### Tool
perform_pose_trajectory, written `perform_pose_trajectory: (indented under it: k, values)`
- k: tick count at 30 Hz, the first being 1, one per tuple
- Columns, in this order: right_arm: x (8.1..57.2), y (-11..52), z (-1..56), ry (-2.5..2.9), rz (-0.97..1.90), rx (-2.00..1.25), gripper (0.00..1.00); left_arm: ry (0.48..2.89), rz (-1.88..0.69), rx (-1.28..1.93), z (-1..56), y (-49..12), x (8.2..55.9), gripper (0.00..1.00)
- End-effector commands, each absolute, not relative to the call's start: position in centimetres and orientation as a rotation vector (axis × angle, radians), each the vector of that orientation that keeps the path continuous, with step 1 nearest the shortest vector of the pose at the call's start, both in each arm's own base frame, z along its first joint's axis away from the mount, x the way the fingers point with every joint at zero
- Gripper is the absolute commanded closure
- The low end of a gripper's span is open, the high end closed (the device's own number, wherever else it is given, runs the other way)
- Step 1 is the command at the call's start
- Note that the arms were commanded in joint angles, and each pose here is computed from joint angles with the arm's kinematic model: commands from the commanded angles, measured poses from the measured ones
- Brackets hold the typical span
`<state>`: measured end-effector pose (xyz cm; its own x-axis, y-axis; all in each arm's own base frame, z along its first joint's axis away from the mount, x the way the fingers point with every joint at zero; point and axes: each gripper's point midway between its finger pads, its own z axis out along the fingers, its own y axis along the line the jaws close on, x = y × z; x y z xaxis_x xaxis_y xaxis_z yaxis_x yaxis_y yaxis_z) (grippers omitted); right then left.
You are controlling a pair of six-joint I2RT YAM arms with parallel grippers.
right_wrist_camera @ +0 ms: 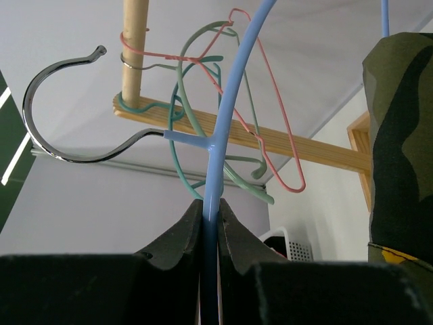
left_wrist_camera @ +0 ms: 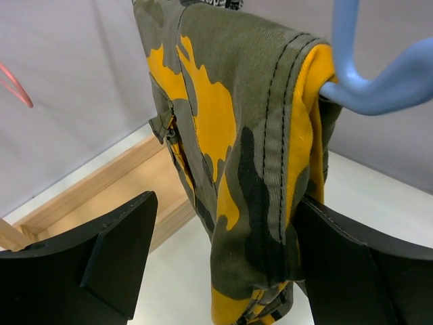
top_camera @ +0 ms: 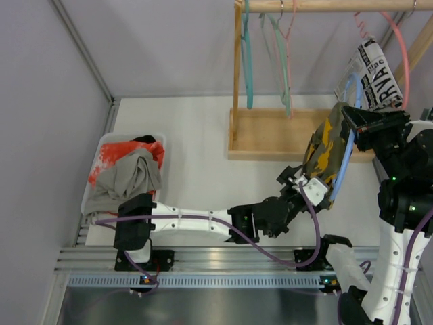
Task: Remove the trousers from the hanger
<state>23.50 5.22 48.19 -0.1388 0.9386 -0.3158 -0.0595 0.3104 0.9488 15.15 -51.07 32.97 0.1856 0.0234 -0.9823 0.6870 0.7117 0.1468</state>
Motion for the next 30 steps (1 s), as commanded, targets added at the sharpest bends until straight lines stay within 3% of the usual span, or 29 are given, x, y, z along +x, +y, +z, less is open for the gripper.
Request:
perform_pose_trajectory:
  k: [1, 16, 24, 30]
  values:
    - [20.1, 6.3, 56.0, 1.202, 1.169, 0.644, 1.00, 1.307, -0.536, 0.569, 34.7, -51.2, 16.6, 0.16]
    - [20.6, 6.6, 55.3, 1.221, 1.207, 0.660, 1.00, 1.134, -0.569, 0.606, 37.5, -52.0, 16.4, 0.03]
    - [20.7, 6.3, 55.6, 1.205, 1.189, 0.653, 1.00, 1.080, -0.625, 0.642, 38.0, -51.9, 13.5, 0.03]
    - [20.4, 6.5, 55.8, 1.204, 1.197, 0.645, 1.00, 1.106, -0.578, 0.608, 37.8, -51.8, 14.5, 0.05]
